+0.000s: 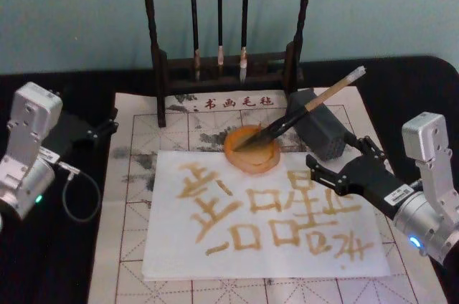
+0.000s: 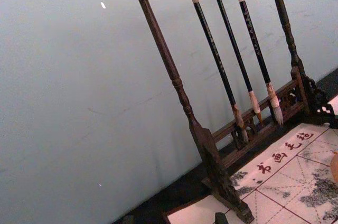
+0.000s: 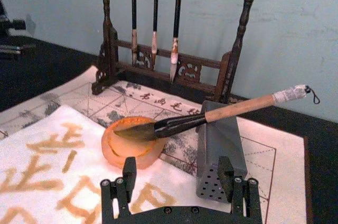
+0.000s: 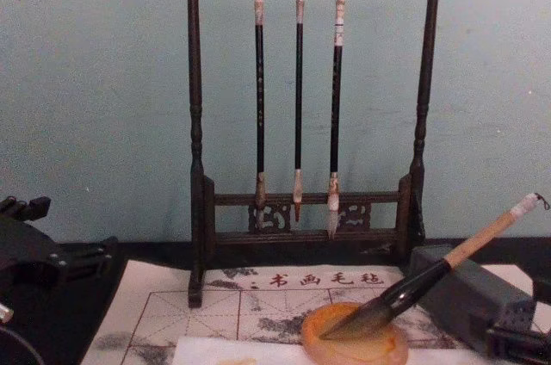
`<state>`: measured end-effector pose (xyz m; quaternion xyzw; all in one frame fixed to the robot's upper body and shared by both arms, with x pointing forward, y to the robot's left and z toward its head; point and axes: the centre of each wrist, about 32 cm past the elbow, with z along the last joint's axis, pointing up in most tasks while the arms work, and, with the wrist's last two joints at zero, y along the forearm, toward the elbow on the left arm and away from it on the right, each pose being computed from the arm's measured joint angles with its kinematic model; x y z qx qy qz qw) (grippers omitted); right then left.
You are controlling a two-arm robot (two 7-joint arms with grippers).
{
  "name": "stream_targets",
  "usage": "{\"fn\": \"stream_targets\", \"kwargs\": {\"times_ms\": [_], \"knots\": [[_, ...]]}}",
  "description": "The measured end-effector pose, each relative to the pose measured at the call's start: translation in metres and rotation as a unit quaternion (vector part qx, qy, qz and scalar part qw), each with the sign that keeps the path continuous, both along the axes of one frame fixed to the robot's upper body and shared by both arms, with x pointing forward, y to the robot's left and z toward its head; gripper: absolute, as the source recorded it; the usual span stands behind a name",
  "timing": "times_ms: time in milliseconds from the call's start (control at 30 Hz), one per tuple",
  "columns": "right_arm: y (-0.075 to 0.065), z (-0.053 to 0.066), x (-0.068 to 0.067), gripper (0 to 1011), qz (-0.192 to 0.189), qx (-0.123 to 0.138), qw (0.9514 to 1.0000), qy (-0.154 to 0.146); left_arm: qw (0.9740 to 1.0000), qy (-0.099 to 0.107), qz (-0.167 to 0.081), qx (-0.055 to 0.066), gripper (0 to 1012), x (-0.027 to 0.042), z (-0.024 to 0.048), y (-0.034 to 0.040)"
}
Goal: Pick up the brush from the inkstone, write on the paper, then place the brush back to its original position.
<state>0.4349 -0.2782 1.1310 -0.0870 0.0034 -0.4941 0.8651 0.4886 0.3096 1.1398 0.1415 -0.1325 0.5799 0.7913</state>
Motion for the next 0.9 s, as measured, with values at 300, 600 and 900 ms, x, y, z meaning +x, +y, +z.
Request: {"fn": "stream_targets", "kwargs": {"times_ms": [300, 600, 900], "knots": [[0.0015, -0.003, 0.0014, 1000, -0.006, -0.01, 0.9999, 0.005, 1.0, 0.0, 0.0, 0.0, 1001, 0.0, 0.0, 0.0], [0.0011, -0.0024, 0.0017, 1000, -0.006, -0.009, 0.9999, 0.005, 1.0, 0.0, 0.0, 0.0, 1001, 0.0, 0.0, 0.0], [0.0009, -0.0019, 0.0019, 1000, -0.006, -0.007, 0.9999, 0.006, 1.0, 0.0, 0.0, 0.0, 1001, 0.0, 0.0, 0.0]]}}
